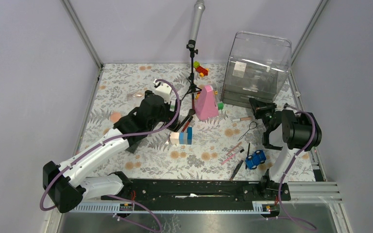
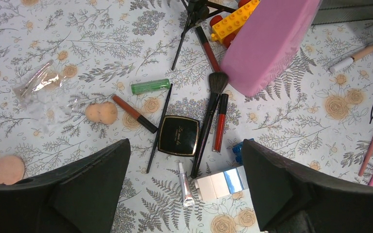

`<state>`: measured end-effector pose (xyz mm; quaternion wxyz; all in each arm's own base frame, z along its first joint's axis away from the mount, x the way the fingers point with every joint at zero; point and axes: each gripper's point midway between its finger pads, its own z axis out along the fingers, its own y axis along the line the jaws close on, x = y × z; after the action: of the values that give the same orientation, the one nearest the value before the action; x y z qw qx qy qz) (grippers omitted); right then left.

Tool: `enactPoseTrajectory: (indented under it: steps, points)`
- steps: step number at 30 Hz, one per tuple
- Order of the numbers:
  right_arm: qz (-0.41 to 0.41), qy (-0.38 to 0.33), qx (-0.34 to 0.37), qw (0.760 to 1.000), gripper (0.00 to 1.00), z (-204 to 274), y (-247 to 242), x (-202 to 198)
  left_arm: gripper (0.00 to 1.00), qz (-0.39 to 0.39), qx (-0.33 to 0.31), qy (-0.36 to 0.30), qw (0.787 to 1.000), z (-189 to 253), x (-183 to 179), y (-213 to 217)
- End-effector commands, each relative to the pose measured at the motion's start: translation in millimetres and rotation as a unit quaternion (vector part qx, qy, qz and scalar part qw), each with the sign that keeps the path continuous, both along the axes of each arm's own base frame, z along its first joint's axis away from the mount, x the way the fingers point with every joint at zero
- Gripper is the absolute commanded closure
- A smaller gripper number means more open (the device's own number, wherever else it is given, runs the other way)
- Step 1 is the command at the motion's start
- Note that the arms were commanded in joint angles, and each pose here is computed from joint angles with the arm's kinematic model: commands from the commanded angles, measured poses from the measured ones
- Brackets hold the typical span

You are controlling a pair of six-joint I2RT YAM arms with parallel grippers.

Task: Organize the makeup
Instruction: Open the drawer in the storage box.

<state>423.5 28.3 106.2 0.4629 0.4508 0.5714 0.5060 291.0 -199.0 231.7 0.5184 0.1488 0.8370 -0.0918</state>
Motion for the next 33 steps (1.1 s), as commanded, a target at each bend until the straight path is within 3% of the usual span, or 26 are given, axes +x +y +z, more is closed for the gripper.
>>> enactPoseTrajectory:
  steps: [1,20,24,29,33]
  points:
    - [0.016,-0.079,-0.049,0.996,0.99,34,9,-20,0.06,-0.004,-0.013,-0.019,1.000,11,4,-3]
    - [0.028,-0.063,-0.078,0.995,0.96,28,22,-85,0.06,-0.009,-0.014,-0.015,1.000,10,3,-5]
    - [0.031,-0.053,-0.080,0.995,0.83,21,22,-85,0.06,-0.010,-0.014,-0.015,1.000,9,3,-5]
    - [0.032,-0.056,-0.087,0.994,0.56,22,23,-87,0.06,-0.011,-0.014,-0.014,1.000,9,3,-6]
    - [0.035,-0.054,-0.105,0.992,0.46,22,23,-90,0.06,-0.012,-0.014,-0.013,1.000,8,3,-6]
